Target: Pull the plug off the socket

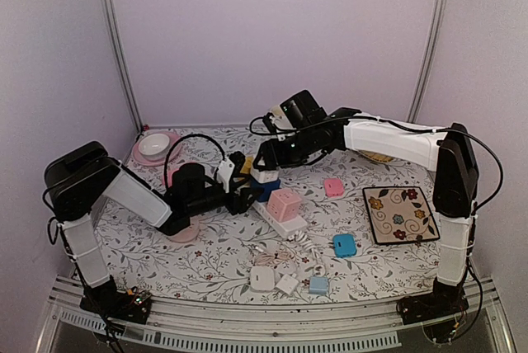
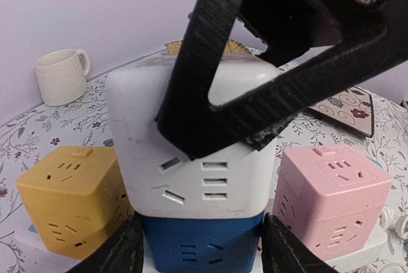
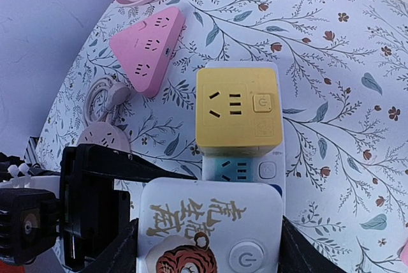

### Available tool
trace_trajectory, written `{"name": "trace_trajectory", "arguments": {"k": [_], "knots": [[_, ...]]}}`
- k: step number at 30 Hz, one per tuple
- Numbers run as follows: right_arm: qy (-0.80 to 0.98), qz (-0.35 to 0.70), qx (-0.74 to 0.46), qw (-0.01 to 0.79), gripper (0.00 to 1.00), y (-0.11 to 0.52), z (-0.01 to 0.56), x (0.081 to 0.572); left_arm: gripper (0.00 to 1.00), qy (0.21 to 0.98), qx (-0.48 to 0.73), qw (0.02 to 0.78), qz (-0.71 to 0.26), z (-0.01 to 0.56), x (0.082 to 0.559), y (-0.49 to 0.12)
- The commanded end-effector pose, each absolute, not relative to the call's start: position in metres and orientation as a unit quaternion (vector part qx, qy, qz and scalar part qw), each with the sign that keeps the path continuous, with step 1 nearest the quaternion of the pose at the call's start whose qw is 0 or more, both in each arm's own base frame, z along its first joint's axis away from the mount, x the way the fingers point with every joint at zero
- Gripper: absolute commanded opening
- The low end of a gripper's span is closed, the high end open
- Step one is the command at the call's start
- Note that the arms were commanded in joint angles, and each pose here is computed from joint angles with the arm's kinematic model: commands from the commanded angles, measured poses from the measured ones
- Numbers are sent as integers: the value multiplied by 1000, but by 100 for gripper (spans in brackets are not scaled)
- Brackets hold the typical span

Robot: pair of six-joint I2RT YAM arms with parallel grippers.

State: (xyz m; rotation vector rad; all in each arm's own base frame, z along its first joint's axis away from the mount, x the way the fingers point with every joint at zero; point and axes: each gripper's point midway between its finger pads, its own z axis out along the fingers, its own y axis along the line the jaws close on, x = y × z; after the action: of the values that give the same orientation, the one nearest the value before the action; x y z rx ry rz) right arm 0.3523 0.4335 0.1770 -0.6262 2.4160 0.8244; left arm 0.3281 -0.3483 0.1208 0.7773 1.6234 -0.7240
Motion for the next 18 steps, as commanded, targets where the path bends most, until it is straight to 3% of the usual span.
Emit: {"name": "trace_trajectory", "arguments": {"k": [1, 9, 18], "knots": [[816, 396, -244, 343, 21, 456, 284, 352, 63, 705, 362, 530, -300, 96, 320, -361], [816, 396, -244, 343, 21, 455, 285, 351, 61, 726, 349, 516, -292, 82, 328, -362], [815, 393, -243, 349, 21, 452, 288, 350, 69, 734, 333, 511, -300, 75, 325, -357]]}}
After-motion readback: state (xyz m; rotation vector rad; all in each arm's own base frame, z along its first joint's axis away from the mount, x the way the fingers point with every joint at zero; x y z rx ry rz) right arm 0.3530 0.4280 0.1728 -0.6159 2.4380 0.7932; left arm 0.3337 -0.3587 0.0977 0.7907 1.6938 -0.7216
